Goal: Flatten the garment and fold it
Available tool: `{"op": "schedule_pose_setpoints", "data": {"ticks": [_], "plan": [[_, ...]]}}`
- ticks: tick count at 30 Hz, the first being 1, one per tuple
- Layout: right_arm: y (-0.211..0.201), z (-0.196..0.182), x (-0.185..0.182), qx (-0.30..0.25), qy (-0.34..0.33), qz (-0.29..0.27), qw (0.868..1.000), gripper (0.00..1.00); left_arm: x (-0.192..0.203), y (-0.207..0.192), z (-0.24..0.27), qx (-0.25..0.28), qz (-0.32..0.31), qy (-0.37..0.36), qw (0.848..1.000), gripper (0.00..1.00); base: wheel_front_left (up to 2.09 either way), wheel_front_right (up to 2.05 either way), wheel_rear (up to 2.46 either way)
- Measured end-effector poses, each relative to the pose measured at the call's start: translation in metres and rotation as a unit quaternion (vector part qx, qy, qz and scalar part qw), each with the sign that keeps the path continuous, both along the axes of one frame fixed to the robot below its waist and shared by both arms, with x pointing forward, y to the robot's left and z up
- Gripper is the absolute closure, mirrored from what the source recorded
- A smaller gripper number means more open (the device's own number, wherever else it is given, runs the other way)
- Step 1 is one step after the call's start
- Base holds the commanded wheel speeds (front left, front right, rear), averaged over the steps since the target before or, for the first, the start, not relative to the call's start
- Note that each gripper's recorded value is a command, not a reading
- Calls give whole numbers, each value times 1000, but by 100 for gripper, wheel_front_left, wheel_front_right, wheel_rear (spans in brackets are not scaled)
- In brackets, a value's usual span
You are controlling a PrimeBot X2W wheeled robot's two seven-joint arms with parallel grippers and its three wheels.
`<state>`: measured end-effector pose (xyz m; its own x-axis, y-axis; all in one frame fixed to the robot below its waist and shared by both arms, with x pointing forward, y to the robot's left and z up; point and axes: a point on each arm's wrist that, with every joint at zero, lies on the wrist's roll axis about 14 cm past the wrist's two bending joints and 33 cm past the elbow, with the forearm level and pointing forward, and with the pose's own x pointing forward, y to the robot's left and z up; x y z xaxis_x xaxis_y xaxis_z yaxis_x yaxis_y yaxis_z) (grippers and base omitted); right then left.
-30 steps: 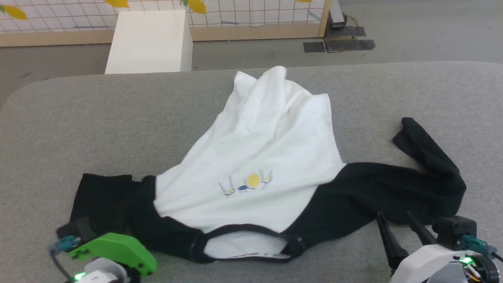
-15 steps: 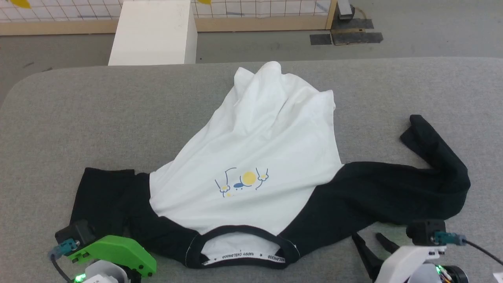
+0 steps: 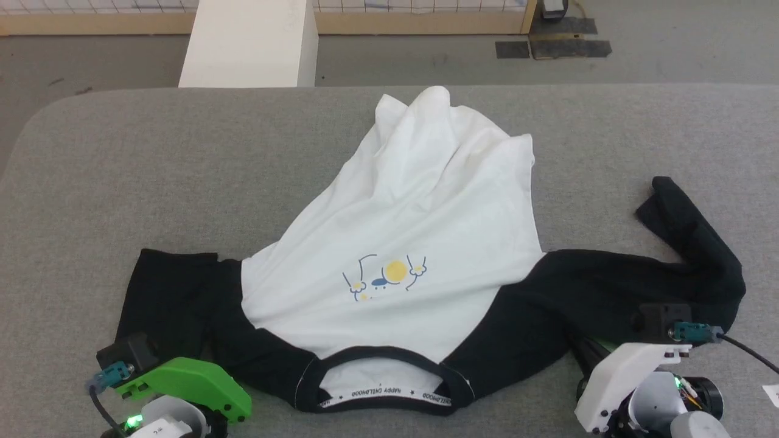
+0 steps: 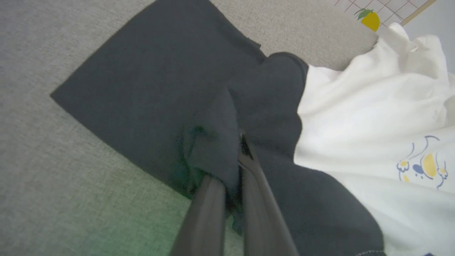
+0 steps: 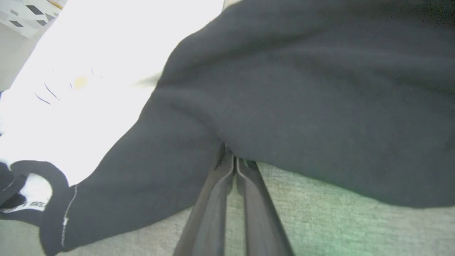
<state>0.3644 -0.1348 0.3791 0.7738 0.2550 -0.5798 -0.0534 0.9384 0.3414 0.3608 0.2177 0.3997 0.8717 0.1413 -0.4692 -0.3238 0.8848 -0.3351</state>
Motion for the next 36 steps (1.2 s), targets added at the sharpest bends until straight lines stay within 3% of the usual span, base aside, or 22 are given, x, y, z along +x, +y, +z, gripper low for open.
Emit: {"op": "schedule_pose_setpoints", "data": {"ticks": [5,8,14,18,22,26,36], "plan": [[-9,30,-8,-9,-46,-9,999,100,5,0,21,-8,1,-42,999,100,0,0,0],[-24,63,-11,-27,-91,-23,995,100,12,-6,49,-41,-3,-95,995,100,0,0,0],[-42,141,-10,-70,-184,-35,980,100,28,-31,120,-81,-66,-197,975,100,0,0,0],[-45,184,-3,-108,-229,-31,967,100,41,-53,174,-106,-128,-255,953,100,0,0,0],[-53,223,24,-149,-270,-21,951,100,61,-69,222,-113,-181,-294,932,100,0,0,0],[-66,253,63,-186,-290,-16,939,100,90,-74,256,-91,-208,-316,921,100,0,0,0],[-78,307,183,-257,-322,-8,911,100,196,-48,307,-71,-163,-354,918,100,0,0,0]]}}
